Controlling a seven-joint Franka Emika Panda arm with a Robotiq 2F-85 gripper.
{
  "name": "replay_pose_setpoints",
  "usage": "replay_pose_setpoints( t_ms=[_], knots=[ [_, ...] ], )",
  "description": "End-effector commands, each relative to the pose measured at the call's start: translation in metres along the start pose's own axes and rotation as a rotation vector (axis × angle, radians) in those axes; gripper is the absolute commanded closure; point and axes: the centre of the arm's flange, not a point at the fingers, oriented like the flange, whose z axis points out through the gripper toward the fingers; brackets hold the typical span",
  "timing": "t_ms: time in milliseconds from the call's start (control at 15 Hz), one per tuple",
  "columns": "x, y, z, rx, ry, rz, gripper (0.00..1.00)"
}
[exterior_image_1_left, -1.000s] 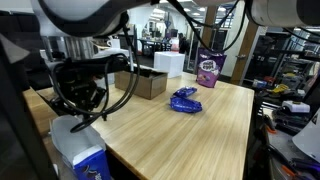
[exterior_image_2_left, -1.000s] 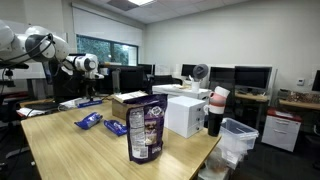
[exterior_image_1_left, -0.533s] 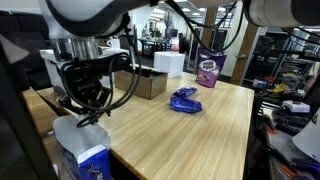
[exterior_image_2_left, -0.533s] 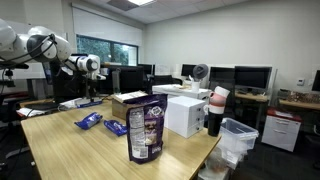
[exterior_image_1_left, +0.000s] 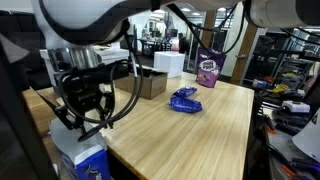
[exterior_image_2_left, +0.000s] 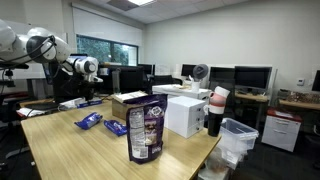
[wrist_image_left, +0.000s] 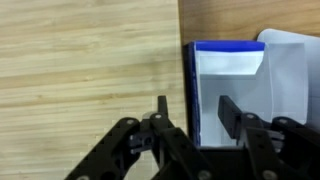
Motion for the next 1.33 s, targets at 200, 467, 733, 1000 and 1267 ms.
replay_pose_setpoints(
  t_ms=[200, 467, 733, 1000, 1267],
  knots=[
    [-0.023, -0.011, 0.017, -0.036, -0.035, -0.023, 0.45],
    [-0.020, -0.018, 0.021, -0.029, -0.025, -0.032, 0.54],
    [-0.020, -0.018, 0.022, -0.029, -0.024, -0.032, 0.53],
    [-0.020, -0.018, 0.022, -0.029, -0.023, -0.032, 0.54],
    [-0.020, -0.018, 0.022, -0.029, -0.023, -0.032, 0.54]
  ],
)
